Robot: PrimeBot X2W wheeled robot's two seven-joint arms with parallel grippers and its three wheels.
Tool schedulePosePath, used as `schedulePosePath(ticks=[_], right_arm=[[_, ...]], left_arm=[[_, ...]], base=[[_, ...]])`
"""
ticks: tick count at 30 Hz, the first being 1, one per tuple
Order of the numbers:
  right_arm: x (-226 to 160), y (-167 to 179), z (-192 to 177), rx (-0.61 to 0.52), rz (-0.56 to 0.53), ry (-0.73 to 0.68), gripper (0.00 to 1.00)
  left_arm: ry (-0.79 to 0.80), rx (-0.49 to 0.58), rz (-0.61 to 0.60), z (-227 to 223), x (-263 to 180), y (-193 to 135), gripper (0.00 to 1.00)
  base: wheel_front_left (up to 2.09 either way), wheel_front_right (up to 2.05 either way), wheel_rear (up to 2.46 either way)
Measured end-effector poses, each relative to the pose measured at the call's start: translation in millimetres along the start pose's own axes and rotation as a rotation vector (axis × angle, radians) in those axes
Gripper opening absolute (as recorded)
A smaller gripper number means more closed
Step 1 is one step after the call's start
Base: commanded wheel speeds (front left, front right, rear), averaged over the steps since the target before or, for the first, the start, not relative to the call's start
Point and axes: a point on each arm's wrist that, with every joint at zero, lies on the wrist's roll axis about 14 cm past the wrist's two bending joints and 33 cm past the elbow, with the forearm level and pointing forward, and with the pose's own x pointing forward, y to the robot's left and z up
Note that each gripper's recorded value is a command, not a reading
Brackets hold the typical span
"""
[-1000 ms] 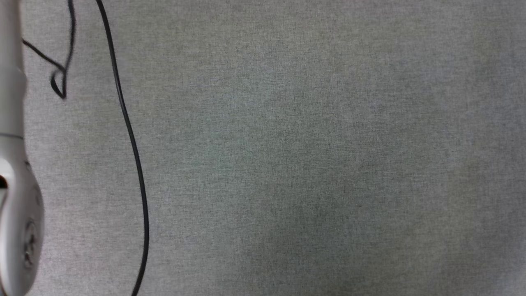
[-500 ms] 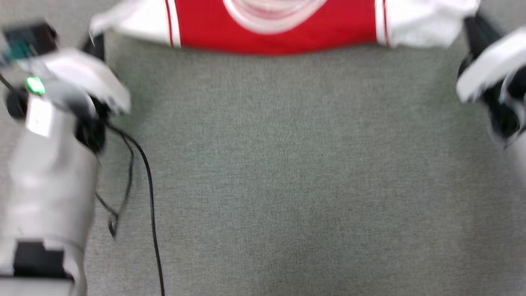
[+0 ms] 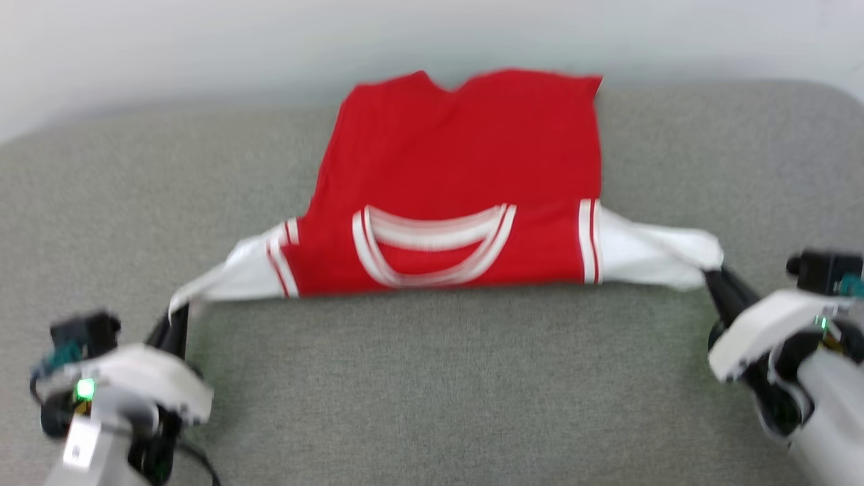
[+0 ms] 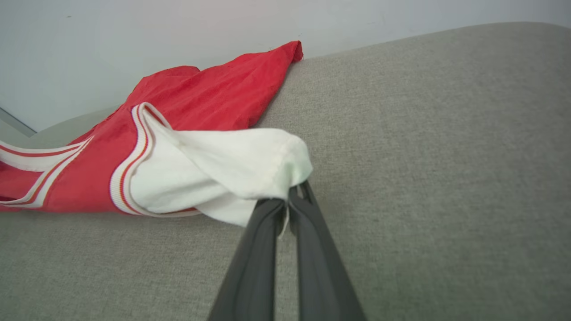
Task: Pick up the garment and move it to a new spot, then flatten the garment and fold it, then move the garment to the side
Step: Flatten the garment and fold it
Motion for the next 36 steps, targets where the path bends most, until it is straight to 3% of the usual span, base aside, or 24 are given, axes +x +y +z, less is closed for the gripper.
schedulePosePath(ticks=[13,21,22,23,24,25,32,36], right_arm=[[-87,-4,-50,0.069,-0.028,0.019,0.00],[-117,-14,-83,0.117,-0.100,0.049,0.00],[-120,-15,-87,0.115,-0.107,0.059,0.12],[-121,-15,-91,0.112,-0.111,0.064,0.33],[-122,-14,-93,0.105,-0.111,0.068,0.47],[-122,-13,-95,0.110,-0.113,0.069,0.97],[-110,-17,-86,0.090,-0.123,0.050,1.00],[-95,-37,-61,0.062,-0.155,0.018,1.00]], left_arm=[[0.018,-0.074,0.085,-42,-108,17,0.00],[0.040,-0.070,0.082,-59,-138,10,0.00],[0.037,-0.069,0.077,-59,-140,8,0.00],[0.034,-0.068,0.077,-59,-141,6,0.00],[0.031,-0.065,0.072,-58,-141,4,0.00],[0.025,-0.061,0.061,-57,-141,0,0.00],[-0.045,-0.084,0.010,-42,-140,-27,0.00],[-0.100,-0.071,-0.006,-26,-135,-36,0.00]], base=[[0.00,0.00,0.00],[0.00,0.00,0.00],[0.00,0.00,0.00],[0.00,0.00,0.00],[0.00,0.00,0.00],[0.00,0.00,0.00],[0.00,0.00,0.00],[0.00,0.00,0.00]])
